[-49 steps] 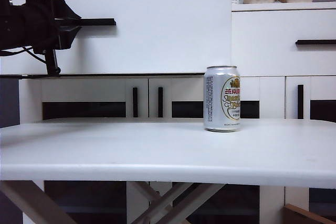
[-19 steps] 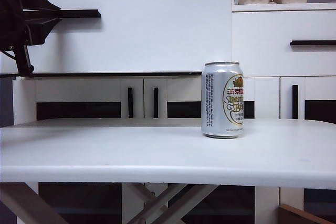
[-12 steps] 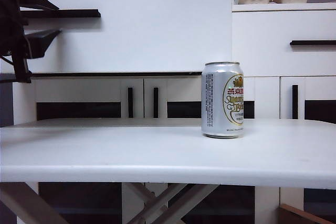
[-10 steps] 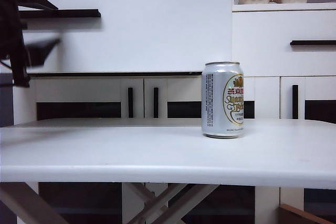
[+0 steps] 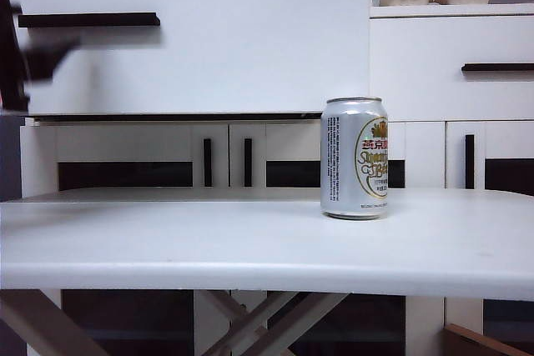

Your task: Pick up a can of beer from the white table, open the left drawer, place the beer inside the drawer, and finally close the drawer.

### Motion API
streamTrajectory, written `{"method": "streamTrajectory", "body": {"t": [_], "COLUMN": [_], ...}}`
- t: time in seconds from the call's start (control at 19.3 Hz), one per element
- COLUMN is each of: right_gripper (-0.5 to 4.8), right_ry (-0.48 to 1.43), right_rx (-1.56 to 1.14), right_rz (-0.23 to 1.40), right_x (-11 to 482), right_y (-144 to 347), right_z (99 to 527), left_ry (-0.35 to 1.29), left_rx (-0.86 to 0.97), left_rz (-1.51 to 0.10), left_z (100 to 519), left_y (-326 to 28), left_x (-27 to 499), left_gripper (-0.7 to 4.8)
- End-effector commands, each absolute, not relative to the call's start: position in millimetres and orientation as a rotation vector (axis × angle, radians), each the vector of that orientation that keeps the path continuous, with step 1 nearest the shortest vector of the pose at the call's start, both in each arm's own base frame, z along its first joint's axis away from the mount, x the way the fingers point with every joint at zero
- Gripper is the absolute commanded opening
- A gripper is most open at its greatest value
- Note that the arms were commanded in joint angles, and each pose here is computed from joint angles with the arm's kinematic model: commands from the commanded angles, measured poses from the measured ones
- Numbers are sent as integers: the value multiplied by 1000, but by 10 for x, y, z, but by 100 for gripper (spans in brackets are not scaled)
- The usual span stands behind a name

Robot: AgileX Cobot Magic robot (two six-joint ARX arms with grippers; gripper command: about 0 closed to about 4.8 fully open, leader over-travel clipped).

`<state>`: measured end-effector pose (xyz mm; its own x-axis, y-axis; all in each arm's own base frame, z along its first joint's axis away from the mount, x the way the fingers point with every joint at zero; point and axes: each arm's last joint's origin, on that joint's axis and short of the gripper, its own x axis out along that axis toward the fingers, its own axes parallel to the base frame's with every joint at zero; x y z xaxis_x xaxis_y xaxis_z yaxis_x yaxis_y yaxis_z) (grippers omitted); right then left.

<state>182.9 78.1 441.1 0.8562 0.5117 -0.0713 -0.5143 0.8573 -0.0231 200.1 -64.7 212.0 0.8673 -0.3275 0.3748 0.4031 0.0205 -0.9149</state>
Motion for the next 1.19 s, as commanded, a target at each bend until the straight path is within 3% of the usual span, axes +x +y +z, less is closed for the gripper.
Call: {"method": "streamTrajectory", "body": {"t": [0.05, 0.36, 0.41, 0.52, 0.57, 0.93, 1.19], "right_gripper": [-5, -5, -5, -5, -6, -5, -5], "right_ry": [37, 36, 36, 37, 37, 146, 224], "right_rx": [-39, -39, -39, -39, -39, -78, -86], "right_rz": [540, 540, 540, 538, 537, 543, 541], "right_x": [1815, 1815, 1814, 1816, 1814, 1805, 1795], "right_y": [777, 777, 776, 776, 776, 772, 763], "right_z": [4450, 4451, 4451, 4450, 4450, 4339, 4262], "left_ry": [-95, -120, -133, -159, -160, -16, 18], "left_rx": [-1412, -1203, -1169, -1101, -1065, -735, -493], "left_rz": [-694, -1126, -1179, -1239, -1252, -1210, -1153], "left_z": [2275, 2885, 2998, 3144, 3184, 3352, 3743], "left_y": [-648, -702, -710, -725, -734, -846, -887], "left_x": [1927, 1794, 1785, 1789, 1799, 2019, 2124], "left_gripper": [238, 236, 198, 8, -6, -6, -6]}}
